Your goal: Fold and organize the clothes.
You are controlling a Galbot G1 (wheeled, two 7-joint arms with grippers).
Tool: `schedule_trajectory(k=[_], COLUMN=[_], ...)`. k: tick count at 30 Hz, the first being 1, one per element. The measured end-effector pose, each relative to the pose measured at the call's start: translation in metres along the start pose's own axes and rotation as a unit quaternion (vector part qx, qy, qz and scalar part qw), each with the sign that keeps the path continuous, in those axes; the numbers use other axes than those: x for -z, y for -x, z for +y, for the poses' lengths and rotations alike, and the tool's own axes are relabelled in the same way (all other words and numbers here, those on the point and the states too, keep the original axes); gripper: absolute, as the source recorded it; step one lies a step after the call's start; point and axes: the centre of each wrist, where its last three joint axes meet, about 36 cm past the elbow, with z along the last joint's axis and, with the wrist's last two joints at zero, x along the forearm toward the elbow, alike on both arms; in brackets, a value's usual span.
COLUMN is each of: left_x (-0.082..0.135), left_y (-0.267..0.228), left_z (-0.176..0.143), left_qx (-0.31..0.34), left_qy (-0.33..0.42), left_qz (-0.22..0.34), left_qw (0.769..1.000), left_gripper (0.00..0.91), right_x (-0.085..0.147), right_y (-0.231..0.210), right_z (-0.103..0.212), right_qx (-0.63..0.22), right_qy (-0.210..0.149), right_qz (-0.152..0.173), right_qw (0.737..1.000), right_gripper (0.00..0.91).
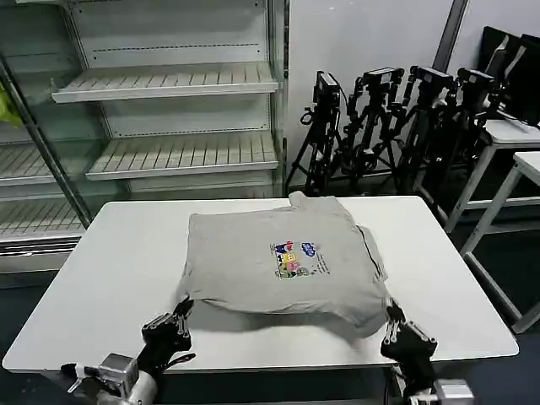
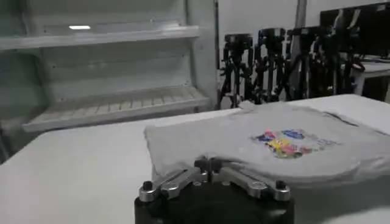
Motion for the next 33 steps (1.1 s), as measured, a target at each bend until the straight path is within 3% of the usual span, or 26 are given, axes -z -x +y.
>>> schedule_trajectory(k=[10,19,20,21,22,23,24,25,27,28,33], left_x=[0.002,0.008,0.009,0.009,0.009,0.009,0.009,0.009,0.009,0.009,0.007], left_y=[0.062,0.121,0.126,0.132,0.137,0.141,0.146,0.15,0.157,0.16,0.169], left_z=[0.021,0.028,0.028,0.028,0.028,0.028,0.027,0.027,0.028,0.028,0.029], left_qx=[-0.001,-0.003,-0.003,-0.002,-0.001,-0.001,0.0,0.001,0.004,0.005,0.015], left_qy=[0.005,0.026,0.029,0.031,0.034,0.037,0.039,0.042,0.044,0.045,0.047], left_qz=[-0.007,-0.009,-0.009,-0.01,-0.009,-0.008,-0.008,-0.008,-0.007,-0.007,-0.004], left_qw=[1.0,1.0,1.0,0.999,0.999,0.999,0.999,0.999,0.999,0.999,0.999], left_gripper=[0.01,0.01,0.02,0.141,0.202,0.333,0.403,0.564,0.685,0.907,0.907], right_x=[0.007,0.012,0.013,0.012,0.012,0.01,0.008,0.006,0.002,0.001,-0.003], right_y=[0.081,0.147,0.152,0.157,0.162,0.166,0.17,0.173,0.179,0.181,0.186], right_z=[-0.01,-0.01,-0.01,-0.009,-0.007,-0.006,-0.004,-0.002,0.002,0.003,0.008], right_qx=[0.001,0.002,0.003,0.003,0.004,0.005,0.006,0.008,0.01,0.011,0.006], right_qy=[0.0,-0.01,-0.012,-0.015,-0.017,-0.019,-0.021,-0.023,-0.029,-0.03,-0.037], right_qz=[-0.008,0.006,0.008,0.011,0.014,0.017,0.021,0.024,0.029,0.03,0.027], right_qw=[1.0,1.0,1.0,1.0,1.0,1.0,1.0,0.999,0.999,0.999,0.999], right_gripper=[0.0,0.0,0.0,0.0,0.272,0.907,0.907,0.907,0.907,0.907,0.907])
